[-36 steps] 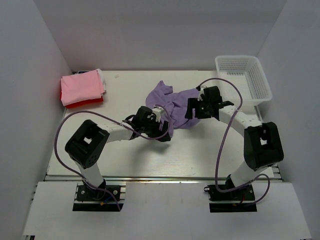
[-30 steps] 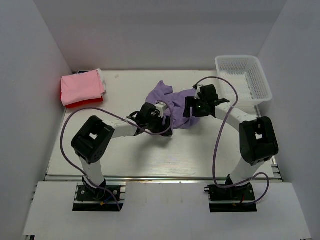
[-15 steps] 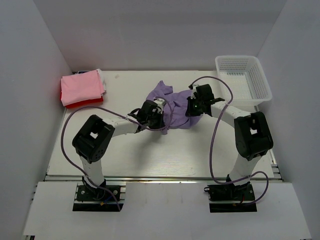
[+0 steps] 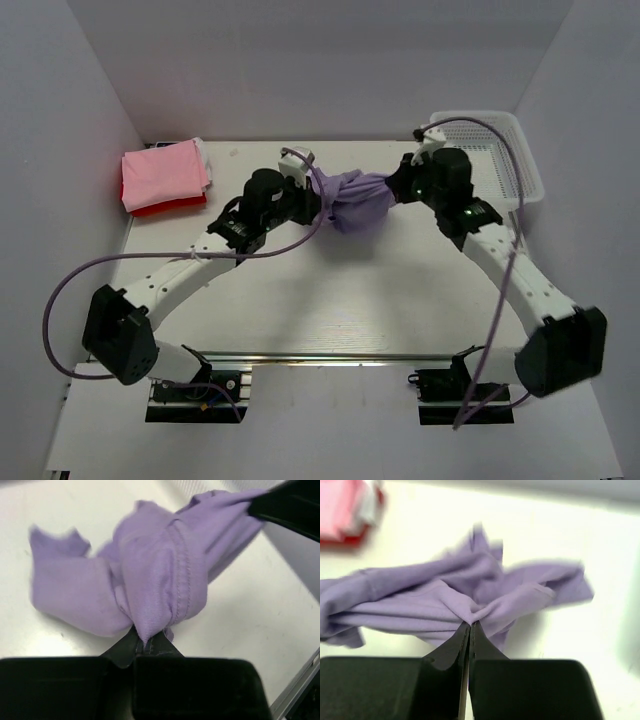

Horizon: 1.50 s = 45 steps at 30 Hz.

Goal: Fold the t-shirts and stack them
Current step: Flatten out the tshirt

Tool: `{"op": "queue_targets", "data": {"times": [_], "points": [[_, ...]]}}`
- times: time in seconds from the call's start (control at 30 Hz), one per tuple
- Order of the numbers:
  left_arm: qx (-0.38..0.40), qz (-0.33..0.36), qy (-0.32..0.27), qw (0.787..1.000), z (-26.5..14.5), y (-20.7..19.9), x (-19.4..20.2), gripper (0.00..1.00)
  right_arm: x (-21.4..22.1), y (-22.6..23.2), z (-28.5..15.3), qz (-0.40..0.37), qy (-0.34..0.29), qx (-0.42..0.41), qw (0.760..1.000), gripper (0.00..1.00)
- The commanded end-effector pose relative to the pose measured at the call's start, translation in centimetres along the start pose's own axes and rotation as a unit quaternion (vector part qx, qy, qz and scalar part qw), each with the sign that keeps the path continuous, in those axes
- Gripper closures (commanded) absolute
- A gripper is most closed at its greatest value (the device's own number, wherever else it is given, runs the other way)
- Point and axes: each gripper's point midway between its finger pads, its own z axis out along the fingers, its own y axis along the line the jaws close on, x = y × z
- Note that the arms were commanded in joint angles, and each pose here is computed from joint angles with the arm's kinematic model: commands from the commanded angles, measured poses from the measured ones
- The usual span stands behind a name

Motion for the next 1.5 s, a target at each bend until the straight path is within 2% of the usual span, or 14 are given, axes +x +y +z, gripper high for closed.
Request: {"op": "queue_targets", "data": {"times": [0.0,0.03,0.33,0.5,0.7,0.8,0.93,1.03,1.1,1.23,1.27,1.33,1.37,1.47], "points": [[-0.026,0.026,-0.085,0.996,-4.0,-0.2,-7.1,1.00,-6.1,-0.6,-3.7,-0.016,-0.109,0.032,0.993,1.00],[-0.023,0.044,-0.104,0.993,-4.9,-0.6,-8.7,1.00,-8.3,0.5,-6.1,-0.022,-0.145,0.019,0.989,1.00],[0.011,0.101,-0.242,0.965,-14.7,-4.9,-20.1,1.00,-17.1,5.9,-15.8,-0.097,-0.251,-0.067,0.961,1.00],[0.054,0.139,-0.307,0.940,-21.7,-8.2,-25.3,1.00,-22.3,9.2,-24.2,-0.144,-0.337,-0.109,0.924,1.00],[0.137,0.194,-0.338,0.911,-28.5,-12.6,-27.9,1.00,-25.4,12.2,-34.4,-0.189,-0.436,-0.140,0.869,1.00],[0.147,0.203,-0.364,0.897,-31.6,-13.2,-28.5,1.00,-25.7,13.1,-37.4,-0.204,-0.464,-0.152,0.849,1.00],[0.152,0.207,-0.377,0.890,-33.5,-13.5,-28.3,1.00,-25.6,14.0,-39.4,-0.216,-0.480,-0.168,0.833,1.00],[0.142,0.196,-0.372,0.896,-32.6,-13.0,-28.1,1.00,-25.9,13.9,-38.7,-0.212,-0.482,-0.167,0.834,1.00],[0.118,0.185,-0.356,0.908,-30.5,-11.8,-27.8,1.00,-25.9,13.6,-37.6,-0.207,-0.477,-0.166,0.838,1.00],[0.046,0.156,-0.324,0.932,-26.1,-8.6,-27.0,1.00,-25.5,12.6,-32.2,-0.191,-0.440,-0.160,0.863,1.00],[0.024,0.149,-0.296,0.943,-23.6,-7.3,-25.5,1.00,-24.9,12.0,-29.3,-0.182,-0.418,-0.156,0.876,1.00],[-0.044,0.129,-0.285,0.949,-20.9,-4.3,-24.8,1.00,-23.8,11.1,-25.3,-0.170,-0.387,-0.153,0.893,1.00],[-0.072,0.125,-0.252,0.957,-18.5,-2.7,-22.7,1.00,-22.2,9.8,-21.5,-0.154,-0.353,-0.138,0.912,1.00],[-0.198,0.084,-0.194,0.957,-12.3,3.7,-17.7,1.00,-19.6,7.2,-13.4,-0.121,-0.298,-0.109,0.941,1.00]]}}
